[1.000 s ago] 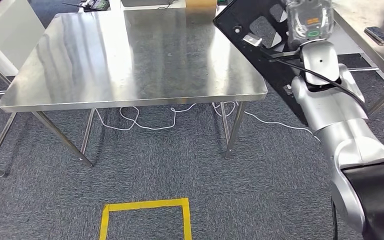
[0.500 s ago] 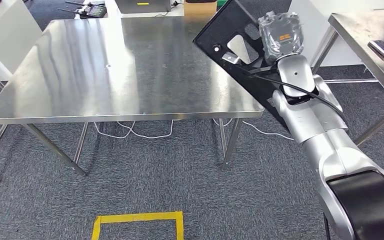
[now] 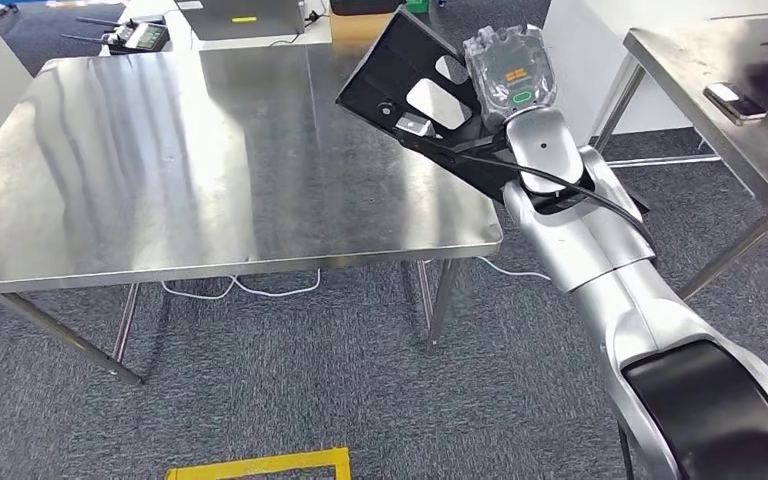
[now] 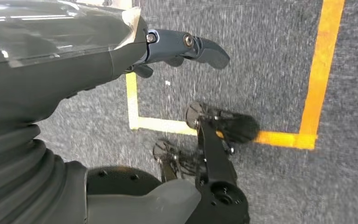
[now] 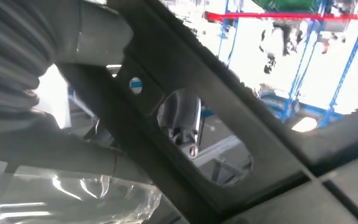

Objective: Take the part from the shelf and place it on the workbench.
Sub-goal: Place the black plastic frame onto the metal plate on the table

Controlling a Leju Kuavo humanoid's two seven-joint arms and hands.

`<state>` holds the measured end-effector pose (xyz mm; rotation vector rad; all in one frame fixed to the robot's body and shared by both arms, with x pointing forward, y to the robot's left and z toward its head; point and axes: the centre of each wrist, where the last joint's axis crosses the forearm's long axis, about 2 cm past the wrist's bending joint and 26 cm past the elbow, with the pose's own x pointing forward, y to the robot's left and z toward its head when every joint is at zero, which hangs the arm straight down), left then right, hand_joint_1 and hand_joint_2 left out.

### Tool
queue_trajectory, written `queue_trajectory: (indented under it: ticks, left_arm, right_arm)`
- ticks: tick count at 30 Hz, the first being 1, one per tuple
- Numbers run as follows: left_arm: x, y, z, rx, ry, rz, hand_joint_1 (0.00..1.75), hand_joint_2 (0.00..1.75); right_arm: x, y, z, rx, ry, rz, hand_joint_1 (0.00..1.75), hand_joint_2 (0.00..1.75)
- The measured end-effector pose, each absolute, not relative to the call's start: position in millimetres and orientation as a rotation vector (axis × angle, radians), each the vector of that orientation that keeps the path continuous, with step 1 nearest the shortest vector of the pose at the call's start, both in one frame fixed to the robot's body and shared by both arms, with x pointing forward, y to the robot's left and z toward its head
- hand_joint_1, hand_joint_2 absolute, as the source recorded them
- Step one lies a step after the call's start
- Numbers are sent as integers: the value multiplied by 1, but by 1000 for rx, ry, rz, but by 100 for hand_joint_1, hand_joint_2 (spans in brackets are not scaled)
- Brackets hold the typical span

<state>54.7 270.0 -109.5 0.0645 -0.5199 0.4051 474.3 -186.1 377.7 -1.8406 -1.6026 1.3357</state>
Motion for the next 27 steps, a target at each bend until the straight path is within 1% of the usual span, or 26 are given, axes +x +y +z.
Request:
queue_trajectory:
  ticks: [5, 11, 15, 21, 27]
  left_arm:
    - [58, 269, -109, 53, -532, 388, 0, 175]
    - [60, 267, -109, 49, -525, 379, 0, 175]
    - [60, 263, -108, 42, -519, 380, 0, 175]
    - [63, 265, -108, 53, -514, 380, 0, 175]
    - [62, 265, -108, 83, -499, 395, 0, 175]
  right_arm:
    - [476, -155, 387, -1892, -1582, 1441, 175, 175]
    - [474, -126, 364, -1854, -1539, 1602, 175, 175]
    - [472, -114, 359, -1844, -1531, 1646, 175, 175]
    - [467, -94, 365, -1838, -1574, 1689, 175, 175]
    - [455, -73, 342, -1777, -1597, 1761, 175, 175]
